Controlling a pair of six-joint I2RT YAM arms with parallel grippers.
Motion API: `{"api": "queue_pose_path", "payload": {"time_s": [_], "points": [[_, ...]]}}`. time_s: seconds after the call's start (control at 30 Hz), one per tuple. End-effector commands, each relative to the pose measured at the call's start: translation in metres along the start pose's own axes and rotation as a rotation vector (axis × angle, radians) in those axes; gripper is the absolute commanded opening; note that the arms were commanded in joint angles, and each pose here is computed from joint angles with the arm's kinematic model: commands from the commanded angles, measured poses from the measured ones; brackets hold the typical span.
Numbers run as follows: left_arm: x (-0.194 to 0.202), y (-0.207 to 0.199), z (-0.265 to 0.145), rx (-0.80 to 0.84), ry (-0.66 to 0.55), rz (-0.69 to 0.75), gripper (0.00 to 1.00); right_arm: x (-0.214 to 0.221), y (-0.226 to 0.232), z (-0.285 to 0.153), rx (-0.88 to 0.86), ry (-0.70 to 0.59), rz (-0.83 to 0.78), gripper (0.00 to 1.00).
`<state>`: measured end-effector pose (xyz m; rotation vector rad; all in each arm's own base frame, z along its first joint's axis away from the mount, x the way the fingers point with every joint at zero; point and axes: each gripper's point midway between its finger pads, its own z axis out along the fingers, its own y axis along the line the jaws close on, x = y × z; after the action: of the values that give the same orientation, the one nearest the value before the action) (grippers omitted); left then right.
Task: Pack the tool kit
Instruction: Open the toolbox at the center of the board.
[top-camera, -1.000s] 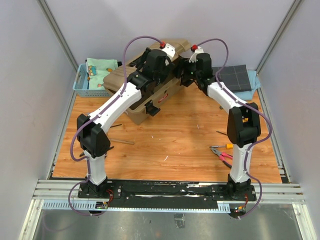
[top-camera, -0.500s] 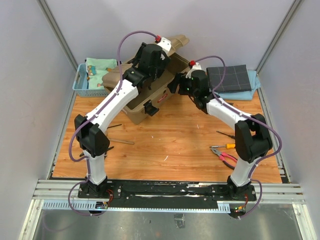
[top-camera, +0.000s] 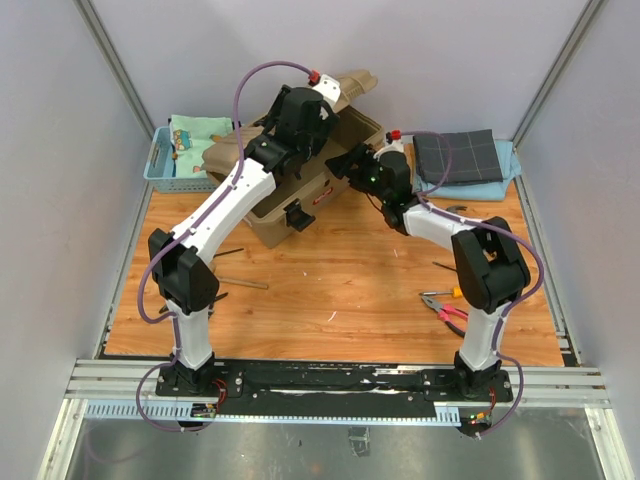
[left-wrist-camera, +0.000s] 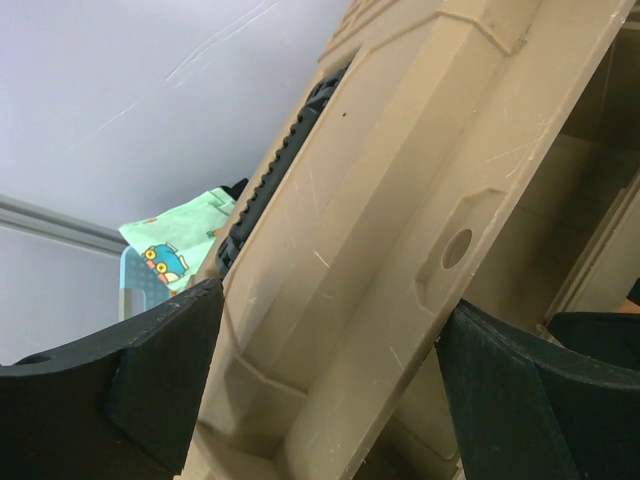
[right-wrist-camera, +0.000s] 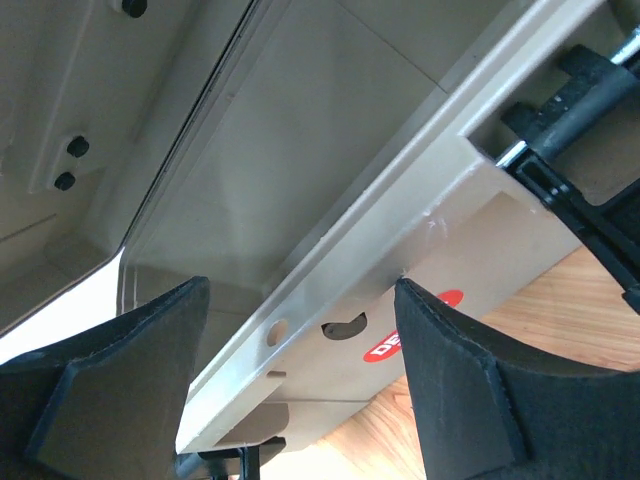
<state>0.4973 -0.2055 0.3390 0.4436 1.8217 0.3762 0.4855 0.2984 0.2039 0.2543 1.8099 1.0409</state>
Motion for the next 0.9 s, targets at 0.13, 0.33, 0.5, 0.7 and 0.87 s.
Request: {"api": "queue_pose_path", "payload": {"time_s": [0.13, 0.33, 0.5, 0.7, 0.87], "points": [[-0.01, 0.039, -0.005, -0.094, -0.031, -0.063, 0.88, 0.02, 0.029, 0.017, -0.124, 0.031, 0.144, 0.76], [-0.007, 0.035, -0.004, -0.081, -0.025, -0.065, 0.88, 0.025, 0.027, 0.028, -0.137, 0.032, 0.162, 0.69], [-0.006, 0.036, -0.003, -0.084, -0.023, -0.053, 0.88, 0.016, 0.03, 0.027, -0.151, 0.013, 0.151, 0.15], [-0.017, 0.053, -0.009, -0.144, -0.043, -0.023, 0.88, -0.004, 0.028, 0.01, -0.134, -0.017, 0.121, 0.01], [-0.031, 0.068, -0.013, -0.191, -0.062, -0.007, 0.88, -0.025, 0.022, -0.005, -0.114, -0.049, 0.098, 0.01]]}}
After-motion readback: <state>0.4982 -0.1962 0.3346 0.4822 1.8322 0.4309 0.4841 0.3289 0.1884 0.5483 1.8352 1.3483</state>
